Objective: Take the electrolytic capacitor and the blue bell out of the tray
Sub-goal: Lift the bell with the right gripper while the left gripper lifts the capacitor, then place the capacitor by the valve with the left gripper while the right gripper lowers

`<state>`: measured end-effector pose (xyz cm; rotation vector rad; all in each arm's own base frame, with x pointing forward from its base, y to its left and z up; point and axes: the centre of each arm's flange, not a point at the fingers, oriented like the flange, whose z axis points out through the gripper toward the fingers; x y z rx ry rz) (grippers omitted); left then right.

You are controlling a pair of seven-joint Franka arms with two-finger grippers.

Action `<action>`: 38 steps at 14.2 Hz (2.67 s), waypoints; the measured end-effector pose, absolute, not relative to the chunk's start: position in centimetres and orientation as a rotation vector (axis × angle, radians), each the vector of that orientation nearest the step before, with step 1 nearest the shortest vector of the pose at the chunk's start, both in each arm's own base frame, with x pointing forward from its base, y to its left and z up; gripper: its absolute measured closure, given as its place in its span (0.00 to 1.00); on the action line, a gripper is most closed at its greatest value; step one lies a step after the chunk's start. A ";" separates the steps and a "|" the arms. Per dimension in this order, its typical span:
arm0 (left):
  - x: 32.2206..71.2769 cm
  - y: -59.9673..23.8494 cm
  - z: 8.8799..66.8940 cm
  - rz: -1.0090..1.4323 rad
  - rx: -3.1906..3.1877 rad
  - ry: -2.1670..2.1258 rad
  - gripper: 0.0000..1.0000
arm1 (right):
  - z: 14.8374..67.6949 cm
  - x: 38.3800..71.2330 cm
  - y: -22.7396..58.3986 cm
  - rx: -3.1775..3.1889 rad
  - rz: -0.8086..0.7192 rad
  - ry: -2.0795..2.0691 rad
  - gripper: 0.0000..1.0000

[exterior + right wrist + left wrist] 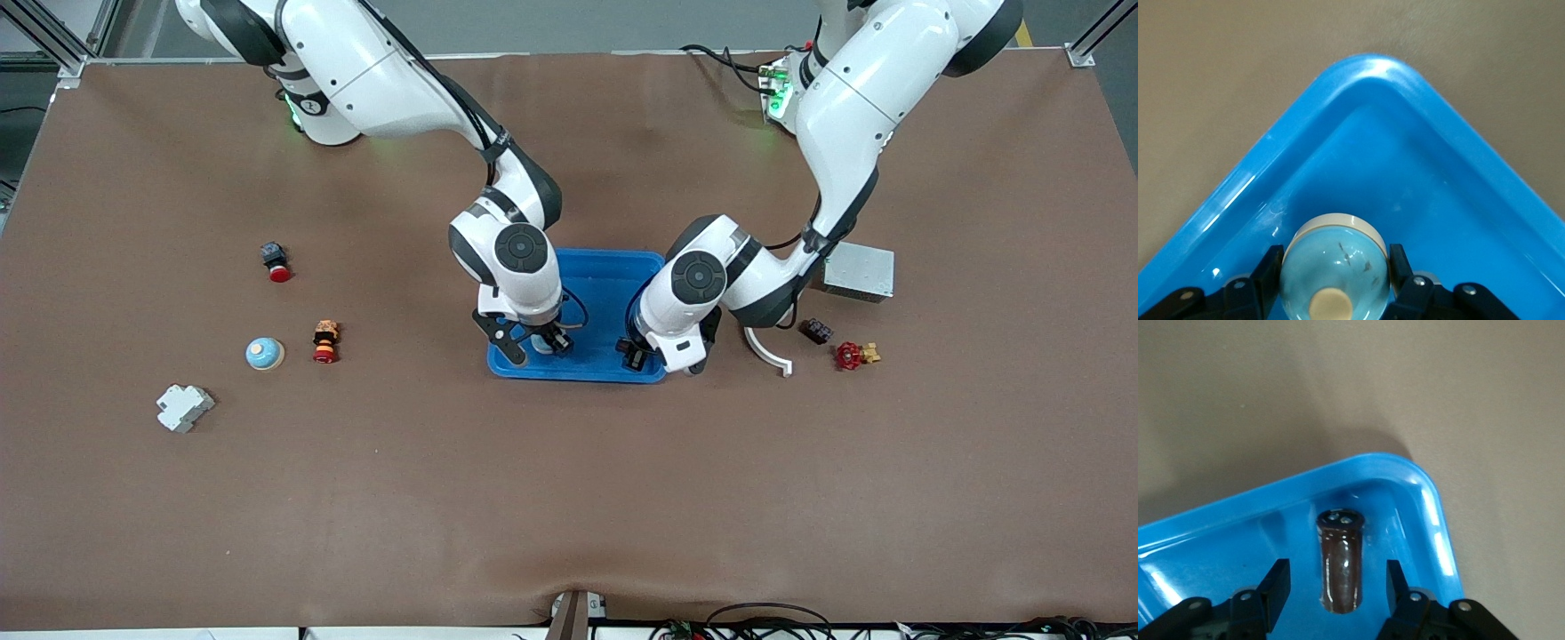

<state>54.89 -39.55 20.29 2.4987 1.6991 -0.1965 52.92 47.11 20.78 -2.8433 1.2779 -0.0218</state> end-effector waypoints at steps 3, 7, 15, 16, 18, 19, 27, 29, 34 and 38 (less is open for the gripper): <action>54.8 -39.7 19.6 -0.199 2.488 1.692 0.35 | 25.3 53.7 46.1 -2.937 -0.007 1.205 0.32; 54.5 -39.6 17.5 -0.225 2.486 1.703 0.50 | 31.4 58.4 39.0 -2.985 -0.022 1.104 0.32; 56.5 -39.0 19.7 -0.178 2.432 1.706 0.70 | 32.6 67.0 17.6 -3.083 0.027 0.842 0.32; 56.9 -38.6 20.4 -0.166 2.419 1.711 0.70 | 32.5 67.5 15.5 -3.093 0.034 0.804 0.32; 57.8 -37.5 21.6 -0.145 2.396 1.725 0.70 | 32.1 68.1 11.7 -3.110 0.043 0.725 0.32; 58.0 -37.3 22.0 -0.140 2.392 1.727 0.70 | 31.8 68.3 9.8 -3.118 0.046 0.686 0.32; 58.4 -37.2 29.8 -0.117 2.412 1.820 0.70 | 27.4 68.4 -2.3 -3.138 0.013 0.468 0.32; 59.6 -35.5 31.6 -0.100 2.420 1.851 0.70 | 25.3 68.3 -4.7 -3.139 0.024 0.438 0.32; 65.4 -25.9 35.1 -0.069 2.404 1.891 0.70 | 22.4 68.4 -6.5 -3.134 0.001 0.426 0.32; 67.2 -21.5 36.3 -0.056 2.462 1.821 0.70 | 21.1 68.4 -6.7 -3.130 -0.015 0.430 0.32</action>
